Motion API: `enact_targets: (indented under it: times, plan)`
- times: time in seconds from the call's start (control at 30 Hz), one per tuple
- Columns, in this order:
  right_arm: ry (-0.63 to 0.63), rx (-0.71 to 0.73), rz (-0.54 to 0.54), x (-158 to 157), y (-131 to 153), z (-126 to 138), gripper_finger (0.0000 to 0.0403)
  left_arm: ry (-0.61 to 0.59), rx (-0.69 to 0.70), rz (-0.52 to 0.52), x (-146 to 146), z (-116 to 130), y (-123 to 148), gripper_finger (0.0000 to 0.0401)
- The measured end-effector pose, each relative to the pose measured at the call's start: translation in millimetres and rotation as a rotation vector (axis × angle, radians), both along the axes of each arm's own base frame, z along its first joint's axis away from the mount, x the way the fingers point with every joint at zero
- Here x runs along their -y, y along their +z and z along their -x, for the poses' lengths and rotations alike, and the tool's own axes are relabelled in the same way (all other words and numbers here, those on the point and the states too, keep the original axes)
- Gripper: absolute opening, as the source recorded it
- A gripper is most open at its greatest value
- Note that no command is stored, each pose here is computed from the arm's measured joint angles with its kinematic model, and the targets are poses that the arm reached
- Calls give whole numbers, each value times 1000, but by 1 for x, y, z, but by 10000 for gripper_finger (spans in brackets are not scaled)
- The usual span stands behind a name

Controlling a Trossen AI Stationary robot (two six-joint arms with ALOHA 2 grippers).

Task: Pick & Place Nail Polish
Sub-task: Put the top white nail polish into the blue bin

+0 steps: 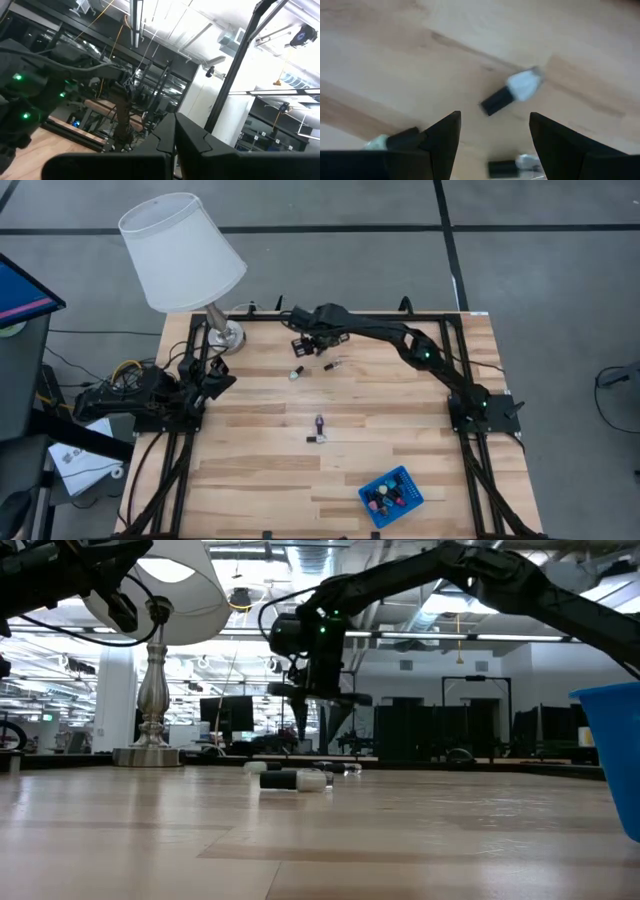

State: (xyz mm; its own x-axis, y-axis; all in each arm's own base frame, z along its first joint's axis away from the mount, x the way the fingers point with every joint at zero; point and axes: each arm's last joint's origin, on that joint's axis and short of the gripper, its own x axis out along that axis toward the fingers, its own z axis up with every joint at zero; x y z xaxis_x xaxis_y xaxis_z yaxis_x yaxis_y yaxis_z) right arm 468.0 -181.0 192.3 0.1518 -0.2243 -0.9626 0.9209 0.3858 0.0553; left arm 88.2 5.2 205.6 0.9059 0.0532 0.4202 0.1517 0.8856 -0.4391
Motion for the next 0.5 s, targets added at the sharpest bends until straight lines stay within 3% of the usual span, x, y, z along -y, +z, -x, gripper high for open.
enact_targets:
  times: [0.2,0.5]
  plan:
    - [-115,29,4,-5,-1,-3,222,0,0,0,0,0,0,1]
    - [-312,146,-151,-11,1,-9,163,0,1,0,0,0,0,1]
